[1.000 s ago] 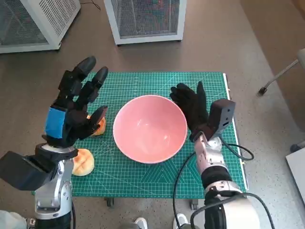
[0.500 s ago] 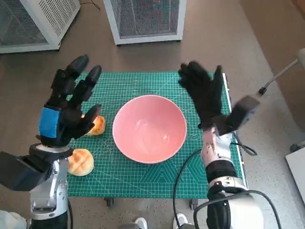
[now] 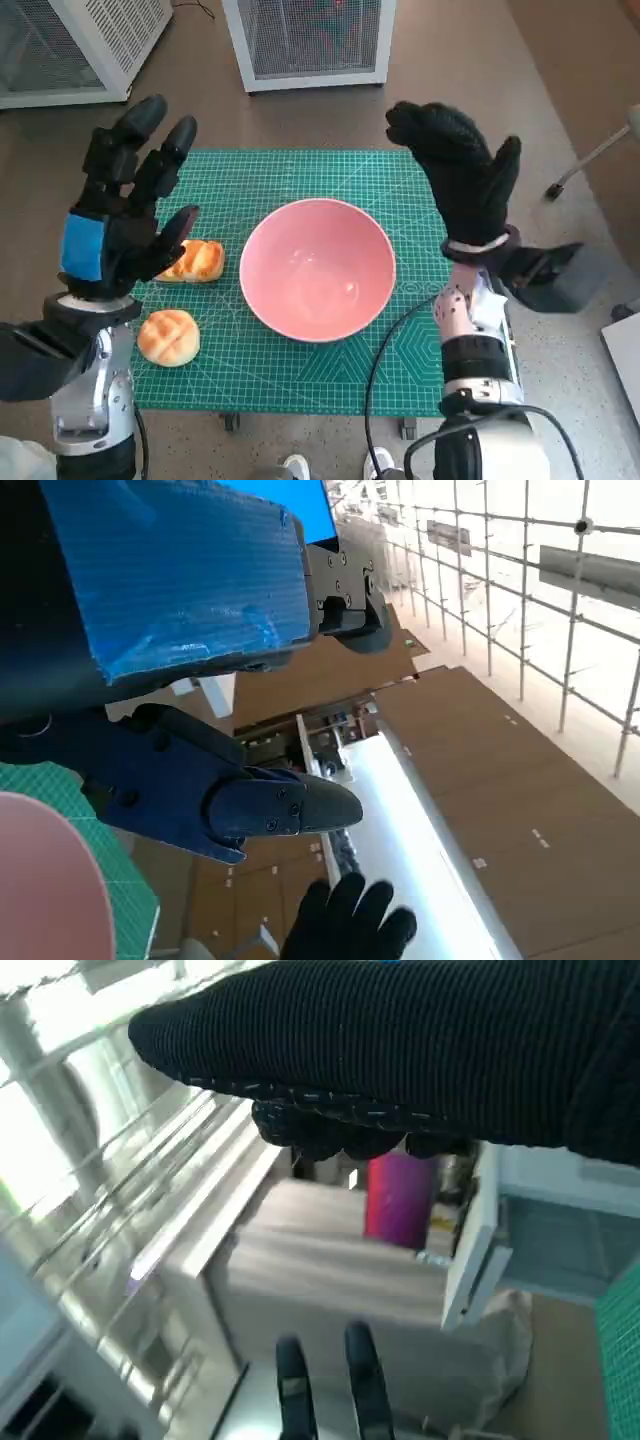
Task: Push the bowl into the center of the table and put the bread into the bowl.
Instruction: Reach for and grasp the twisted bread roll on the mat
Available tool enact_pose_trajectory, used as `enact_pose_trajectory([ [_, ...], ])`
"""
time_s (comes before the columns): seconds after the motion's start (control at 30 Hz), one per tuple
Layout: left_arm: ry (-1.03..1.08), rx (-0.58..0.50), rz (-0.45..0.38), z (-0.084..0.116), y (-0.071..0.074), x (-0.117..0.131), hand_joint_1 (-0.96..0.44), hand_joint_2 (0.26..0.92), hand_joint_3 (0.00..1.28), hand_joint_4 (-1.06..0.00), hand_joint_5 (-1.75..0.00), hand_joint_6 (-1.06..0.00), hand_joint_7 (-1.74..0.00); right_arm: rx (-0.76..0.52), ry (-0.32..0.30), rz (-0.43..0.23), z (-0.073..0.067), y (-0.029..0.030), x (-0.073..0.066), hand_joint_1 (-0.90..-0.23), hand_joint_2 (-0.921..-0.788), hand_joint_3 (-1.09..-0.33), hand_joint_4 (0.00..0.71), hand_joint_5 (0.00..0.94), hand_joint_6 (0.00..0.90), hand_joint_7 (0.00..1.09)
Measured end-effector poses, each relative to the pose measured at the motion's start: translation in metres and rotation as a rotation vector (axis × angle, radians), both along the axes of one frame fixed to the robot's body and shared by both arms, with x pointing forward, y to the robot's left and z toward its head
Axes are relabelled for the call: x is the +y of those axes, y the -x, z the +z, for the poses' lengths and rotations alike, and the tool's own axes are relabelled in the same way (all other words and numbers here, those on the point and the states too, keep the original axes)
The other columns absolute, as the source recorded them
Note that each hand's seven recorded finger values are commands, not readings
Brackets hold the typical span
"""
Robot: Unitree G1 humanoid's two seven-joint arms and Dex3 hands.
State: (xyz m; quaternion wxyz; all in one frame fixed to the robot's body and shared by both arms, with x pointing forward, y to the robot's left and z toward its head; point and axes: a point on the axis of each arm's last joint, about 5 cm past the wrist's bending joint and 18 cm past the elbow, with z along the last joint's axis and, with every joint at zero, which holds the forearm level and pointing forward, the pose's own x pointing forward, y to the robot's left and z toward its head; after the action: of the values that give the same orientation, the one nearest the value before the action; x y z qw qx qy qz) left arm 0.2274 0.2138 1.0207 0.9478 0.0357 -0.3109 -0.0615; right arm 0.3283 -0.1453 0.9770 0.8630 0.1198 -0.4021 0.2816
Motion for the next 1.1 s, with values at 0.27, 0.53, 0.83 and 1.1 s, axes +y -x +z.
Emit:
enact_pose_trajectory([
  [0.27, 0.000, -0.001, -0.025, 0.001, -0.004, -0.001, -0.45, 0.921, 0.24, -0.29, 0.00, -0.03, -0.63, -0.037, 0.009, 0.012, 0.001, 0.0064, -0.003, -0.624, -0.921, -0.587, 0.264, 0.000, 0.391, 0.00],
  [0.53, -0.025, -0.028, -0.044, 0.004, -0.007, 0.000, -0.44, 0.921, 0.24, -0.29, 0.00, -0.03, -0.62, -0.046, 0.017, 0.019, 0.001, 0.0102, -0.003, -0.632, -0.921, -0.579, 0.263, 0.000, 0.389, 0.00],
  [0.83, -0.166, -0.055, 0.000, 0.014, -0.007, 0.013, -0.41, 0.921, 0.21, -0.28, 0.00, -0.03, -0.60, -0.061, 0.022, 0.010, 0.003, 0.0123, -0.006, -0.608, -0.921, -0.577, 0.258, 0.000, 0.390, 0.00],
  [1.1, -0.489, -0.047, 0.129, 0.033, -0.007, 0.038, -0.40, 0.918, 0.08, -0.27, 0.00, -0.02, -0.54, -0.073, 0.007, 0.000, 0.000, 0.0167, -0.012, -0.587, -0.921, -0.578, 0.240, 0.000, 0.367, 0.00],
])
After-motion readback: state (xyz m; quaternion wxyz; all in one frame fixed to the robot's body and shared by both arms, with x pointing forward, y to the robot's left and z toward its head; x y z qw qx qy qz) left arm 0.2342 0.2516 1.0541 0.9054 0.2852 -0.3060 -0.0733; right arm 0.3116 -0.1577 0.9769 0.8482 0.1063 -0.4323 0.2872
